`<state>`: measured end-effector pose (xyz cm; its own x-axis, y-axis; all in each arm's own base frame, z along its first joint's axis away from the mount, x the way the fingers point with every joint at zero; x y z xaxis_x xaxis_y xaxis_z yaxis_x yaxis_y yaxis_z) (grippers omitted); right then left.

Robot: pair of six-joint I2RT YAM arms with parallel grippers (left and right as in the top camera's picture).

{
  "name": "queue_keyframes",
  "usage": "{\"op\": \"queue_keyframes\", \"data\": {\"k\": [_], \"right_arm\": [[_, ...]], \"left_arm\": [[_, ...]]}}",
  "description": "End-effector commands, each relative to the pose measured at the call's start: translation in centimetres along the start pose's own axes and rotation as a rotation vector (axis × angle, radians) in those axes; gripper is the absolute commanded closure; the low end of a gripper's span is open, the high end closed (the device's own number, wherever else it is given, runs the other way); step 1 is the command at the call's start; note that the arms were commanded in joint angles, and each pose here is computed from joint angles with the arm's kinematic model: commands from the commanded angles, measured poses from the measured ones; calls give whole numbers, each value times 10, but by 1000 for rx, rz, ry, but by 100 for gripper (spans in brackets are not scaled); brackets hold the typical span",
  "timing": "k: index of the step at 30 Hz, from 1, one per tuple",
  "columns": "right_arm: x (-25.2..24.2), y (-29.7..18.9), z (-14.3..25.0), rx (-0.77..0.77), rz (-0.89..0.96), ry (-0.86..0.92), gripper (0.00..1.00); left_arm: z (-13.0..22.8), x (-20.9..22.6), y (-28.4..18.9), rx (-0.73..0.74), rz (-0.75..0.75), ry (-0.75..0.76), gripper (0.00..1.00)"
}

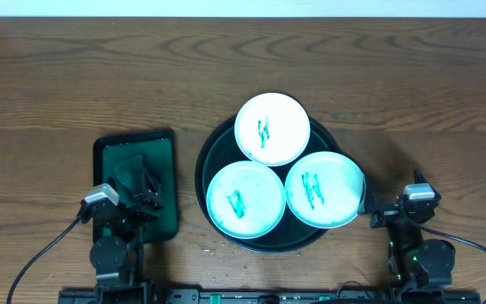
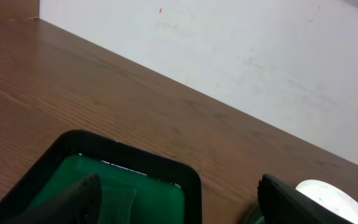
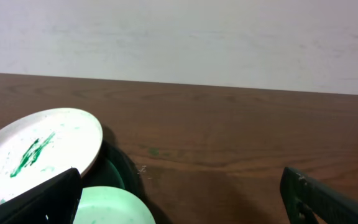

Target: Clean dirty plates on tray and stack at the side

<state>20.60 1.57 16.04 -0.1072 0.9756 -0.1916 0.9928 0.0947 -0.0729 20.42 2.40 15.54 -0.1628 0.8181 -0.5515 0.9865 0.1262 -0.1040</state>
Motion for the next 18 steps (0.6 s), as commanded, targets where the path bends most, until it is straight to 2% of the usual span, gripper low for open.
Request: {"op": "queue_keyframes", "data": {"k": [1,18], "right_arm": [[-3,0,1,2,14,-6,1],[-3,0,1,2,14,-6,1]], "left_arm": [[11,9,0,42,-43,26,19],[11,9,0,42,-43,26,19]]}}
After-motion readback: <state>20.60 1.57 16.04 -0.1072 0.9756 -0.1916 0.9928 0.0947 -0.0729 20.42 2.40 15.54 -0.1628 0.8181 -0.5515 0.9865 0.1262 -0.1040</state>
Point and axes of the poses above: each gripper's point midway between its finger pads, its own y axis out along the fingers, its own x axis along the line the jaws close on, z = x × y, the point moved 4 cm from there along -y, back along the fingers, and after that the axes turned 11 degrees about -y, right-handed, at the moved point
